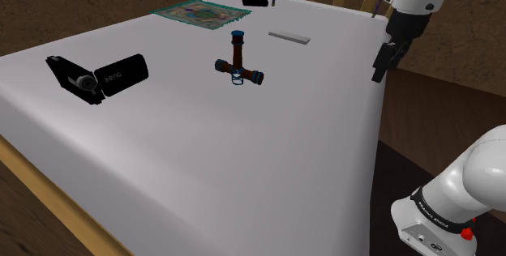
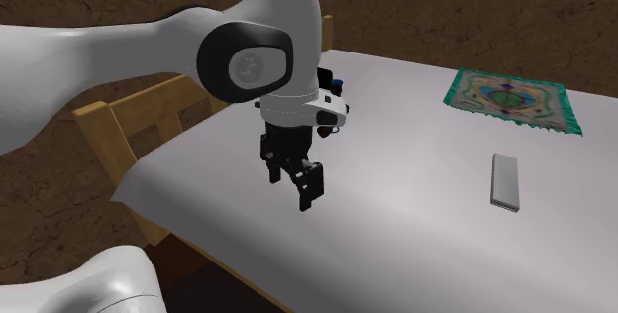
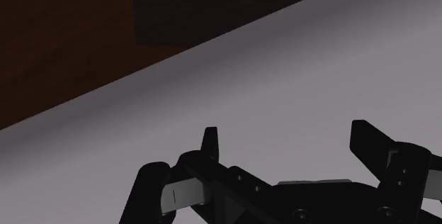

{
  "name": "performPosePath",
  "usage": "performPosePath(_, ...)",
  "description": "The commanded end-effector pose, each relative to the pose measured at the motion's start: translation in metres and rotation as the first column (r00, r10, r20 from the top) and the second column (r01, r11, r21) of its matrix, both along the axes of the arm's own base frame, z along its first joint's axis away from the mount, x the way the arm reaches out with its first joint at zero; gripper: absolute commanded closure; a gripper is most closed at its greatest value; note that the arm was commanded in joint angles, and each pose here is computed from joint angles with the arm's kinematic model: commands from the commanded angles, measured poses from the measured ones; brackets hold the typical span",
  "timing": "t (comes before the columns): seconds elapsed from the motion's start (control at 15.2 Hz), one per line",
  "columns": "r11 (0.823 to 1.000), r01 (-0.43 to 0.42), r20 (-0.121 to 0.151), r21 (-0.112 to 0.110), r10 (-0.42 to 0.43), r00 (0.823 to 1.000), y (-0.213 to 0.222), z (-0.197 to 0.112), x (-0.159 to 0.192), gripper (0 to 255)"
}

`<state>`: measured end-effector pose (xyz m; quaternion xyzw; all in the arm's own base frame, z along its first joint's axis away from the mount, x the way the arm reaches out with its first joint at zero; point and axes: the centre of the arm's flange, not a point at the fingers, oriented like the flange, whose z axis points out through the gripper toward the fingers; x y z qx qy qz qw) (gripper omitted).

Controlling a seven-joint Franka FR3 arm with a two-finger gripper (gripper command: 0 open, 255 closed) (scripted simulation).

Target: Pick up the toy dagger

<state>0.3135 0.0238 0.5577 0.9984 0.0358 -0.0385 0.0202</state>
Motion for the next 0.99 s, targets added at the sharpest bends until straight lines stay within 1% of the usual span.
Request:
performPosePath(0.0,1.000,0.000,0.000,0.000,0.000,1.000,0.000,0.000,0.000,0)
performPosePath(0.46,0.996,-0.077,0.032,0.048,0.075,0.997,0.041,-0.014,0.073,0)
performPosePath(0.92,0.984,-0.155,0.067,0.094,0.149,0.987,0.087,-0.024,0.143,0)
